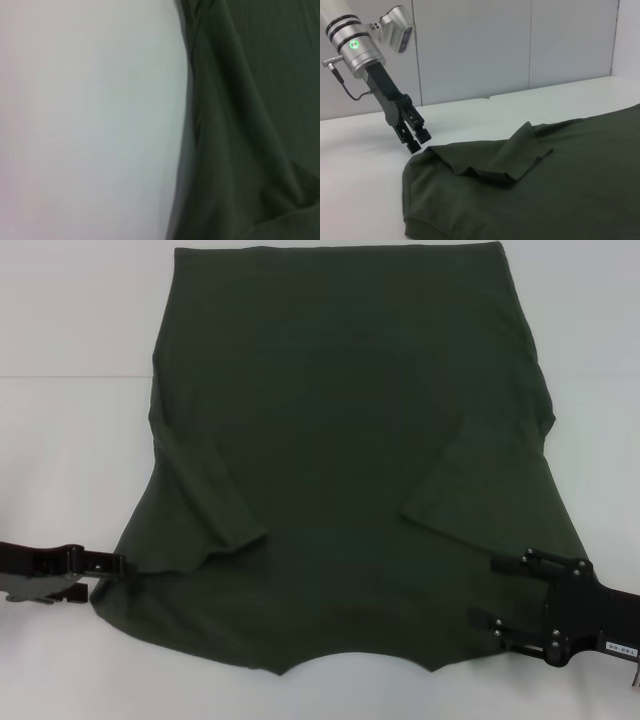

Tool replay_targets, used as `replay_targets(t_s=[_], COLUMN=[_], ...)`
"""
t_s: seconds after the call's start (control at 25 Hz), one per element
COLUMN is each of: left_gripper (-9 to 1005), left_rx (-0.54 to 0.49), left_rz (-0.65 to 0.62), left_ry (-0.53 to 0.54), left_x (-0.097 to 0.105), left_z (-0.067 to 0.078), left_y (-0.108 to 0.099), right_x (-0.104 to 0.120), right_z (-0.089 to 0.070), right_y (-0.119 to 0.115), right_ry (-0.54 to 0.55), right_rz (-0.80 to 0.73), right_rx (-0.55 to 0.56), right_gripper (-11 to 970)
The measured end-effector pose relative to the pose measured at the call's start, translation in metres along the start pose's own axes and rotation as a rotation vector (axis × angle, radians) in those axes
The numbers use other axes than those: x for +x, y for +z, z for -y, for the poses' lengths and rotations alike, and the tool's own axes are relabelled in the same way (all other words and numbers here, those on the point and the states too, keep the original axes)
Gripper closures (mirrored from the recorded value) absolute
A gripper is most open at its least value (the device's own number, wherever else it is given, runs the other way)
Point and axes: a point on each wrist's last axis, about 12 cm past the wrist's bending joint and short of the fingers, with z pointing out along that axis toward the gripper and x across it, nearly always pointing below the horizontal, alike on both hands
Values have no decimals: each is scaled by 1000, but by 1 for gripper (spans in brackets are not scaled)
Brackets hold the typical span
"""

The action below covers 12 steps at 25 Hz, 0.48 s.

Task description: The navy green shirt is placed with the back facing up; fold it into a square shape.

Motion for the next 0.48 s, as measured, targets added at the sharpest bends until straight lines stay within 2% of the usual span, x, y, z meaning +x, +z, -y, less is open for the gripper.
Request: replay_targets(t_s=[0.48], left_gripper=[136], left_rx=[-6], left_rz=[-11], left_ry=[-3], left_x=[1], left_z=[0], left_y=[4], right_x=[0], right_z=[0], right_y=[1], right_ry=[1], right_rz=[-3], right_rx=[5], right_gripper=[206])
